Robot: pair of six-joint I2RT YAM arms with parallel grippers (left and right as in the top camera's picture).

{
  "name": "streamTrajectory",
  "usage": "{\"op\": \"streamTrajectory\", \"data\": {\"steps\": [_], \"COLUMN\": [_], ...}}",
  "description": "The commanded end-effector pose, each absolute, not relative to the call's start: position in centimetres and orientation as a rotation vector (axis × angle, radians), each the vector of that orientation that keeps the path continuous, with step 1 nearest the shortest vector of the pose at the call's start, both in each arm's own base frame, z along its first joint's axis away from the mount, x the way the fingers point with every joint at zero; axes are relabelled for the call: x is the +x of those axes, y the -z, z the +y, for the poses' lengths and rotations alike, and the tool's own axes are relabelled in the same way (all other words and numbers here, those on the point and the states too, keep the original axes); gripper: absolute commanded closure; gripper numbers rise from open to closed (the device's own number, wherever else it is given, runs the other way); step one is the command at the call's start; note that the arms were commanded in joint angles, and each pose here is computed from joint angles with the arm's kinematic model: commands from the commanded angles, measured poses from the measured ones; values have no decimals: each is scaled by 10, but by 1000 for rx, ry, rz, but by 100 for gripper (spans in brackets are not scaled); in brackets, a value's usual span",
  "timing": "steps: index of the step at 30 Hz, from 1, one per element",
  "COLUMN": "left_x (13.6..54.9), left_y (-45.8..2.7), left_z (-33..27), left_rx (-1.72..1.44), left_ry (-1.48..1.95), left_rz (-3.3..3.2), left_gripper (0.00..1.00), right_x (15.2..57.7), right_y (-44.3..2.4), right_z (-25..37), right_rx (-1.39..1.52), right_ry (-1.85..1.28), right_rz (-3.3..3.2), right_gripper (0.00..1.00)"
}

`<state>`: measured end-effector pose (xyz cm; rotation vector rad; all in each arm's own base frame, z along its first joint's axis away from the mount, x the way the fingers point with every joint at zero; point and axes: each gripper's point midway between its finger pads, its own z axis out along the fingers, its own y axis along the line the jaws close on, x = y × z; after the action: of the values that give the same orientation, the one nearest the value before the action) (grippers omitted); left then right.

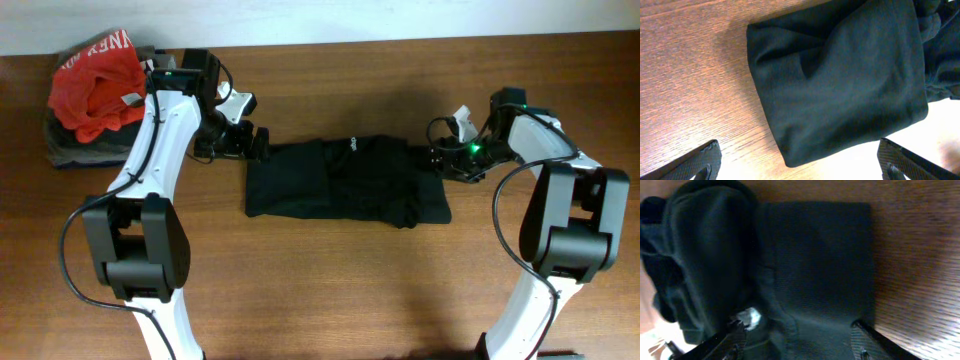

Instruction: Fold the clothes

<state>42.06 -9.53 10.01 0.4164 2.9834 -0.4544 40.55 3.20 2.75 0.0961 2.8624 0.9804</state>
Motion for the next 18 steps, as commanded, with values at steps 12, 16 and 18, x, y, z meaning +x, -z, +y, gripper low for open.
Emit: {"op": "streamTrajectory", "data": {"steps": [12,16,18], "left_x": [420,420,420], "left_y": [-103,-103,-103], "left_z": [-93,-94,-94], "left_rx": [466,467,467], "left_ry": [447,447,447], "left_rz": [2977,2976,2976], "left_gripper": [1,1,1], "right_x": [383,379,377], "right_y": [-6,-1,1], "right_z": [-6,-34,-42], "right_rx": [176,259,279], "right_ry": [-989,-921,-890], "right_rz": [2875,2885,2895], "right_gripper": [28,25,24]}}
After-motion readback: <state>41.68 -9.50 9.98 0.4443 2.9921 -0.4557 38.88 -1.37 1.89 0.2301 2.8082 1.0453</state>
